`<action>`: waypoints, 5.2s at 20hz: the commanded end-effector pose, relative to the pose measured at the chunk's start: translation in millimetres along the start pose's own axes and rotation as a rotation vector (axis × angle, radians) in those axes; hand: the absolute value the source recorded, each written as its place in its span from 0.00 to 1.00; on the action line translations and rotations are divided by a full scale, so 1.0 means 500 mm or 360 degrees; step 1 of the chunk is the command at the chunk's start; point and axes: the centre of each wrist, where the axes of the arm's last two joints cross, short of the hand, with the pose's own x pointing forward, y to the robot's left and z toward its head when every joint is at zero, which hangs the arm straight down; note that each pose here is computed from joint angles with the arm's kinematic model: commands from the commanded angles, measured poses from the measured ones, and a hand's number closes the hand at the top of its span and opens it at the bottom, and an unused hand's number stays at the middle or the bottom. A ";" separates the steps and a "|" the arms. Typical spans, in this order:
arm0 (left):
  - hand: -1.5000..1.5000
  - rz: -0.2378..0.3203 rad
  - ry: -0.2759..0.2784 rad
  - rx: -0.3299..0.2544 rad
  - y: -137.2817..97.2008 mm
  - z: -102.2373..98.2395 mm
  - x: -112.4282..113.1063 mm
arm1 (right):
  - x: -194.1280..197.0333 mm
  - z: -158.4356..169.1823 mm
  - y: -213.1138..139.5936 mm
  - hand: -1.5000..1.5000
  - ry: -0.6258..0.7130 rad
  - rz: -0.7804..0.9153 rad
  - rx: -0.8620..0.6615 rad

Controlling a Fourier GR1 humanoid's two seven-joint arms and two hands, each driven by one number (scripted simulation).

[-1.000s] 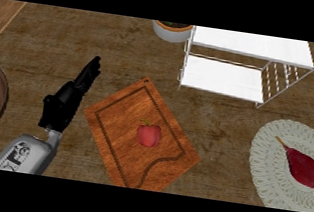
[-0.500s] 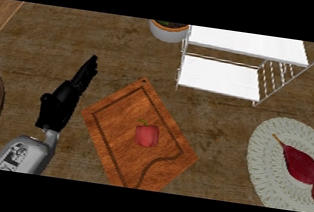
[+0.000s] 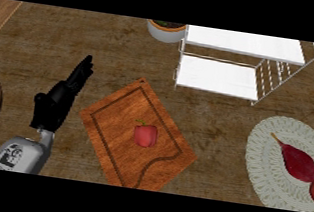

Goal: Pick the pear from the placemat and place it in the tiered shelf

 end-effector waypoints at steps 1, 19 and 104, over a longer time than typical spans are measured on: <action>0.50 0.0003 -0.0003 0.0011 0.019 -0.011 0.003 | -0.018 0.016 0.028 0.00 -0.0075 -0.0072 0.0069; 0.50 -0.0004 -0.0014 -0.0020 -0.012 0.038 -0.007 | -0.016 -0.055 0.080 0.00 0.0011 -0.0019 0.0109; 0.50 -0.0013 0.0002 0.0021 0.012 0.004 -0.018 | 0.856 -0.232 0.431 1.00 0.0230 0.0032 -0.1850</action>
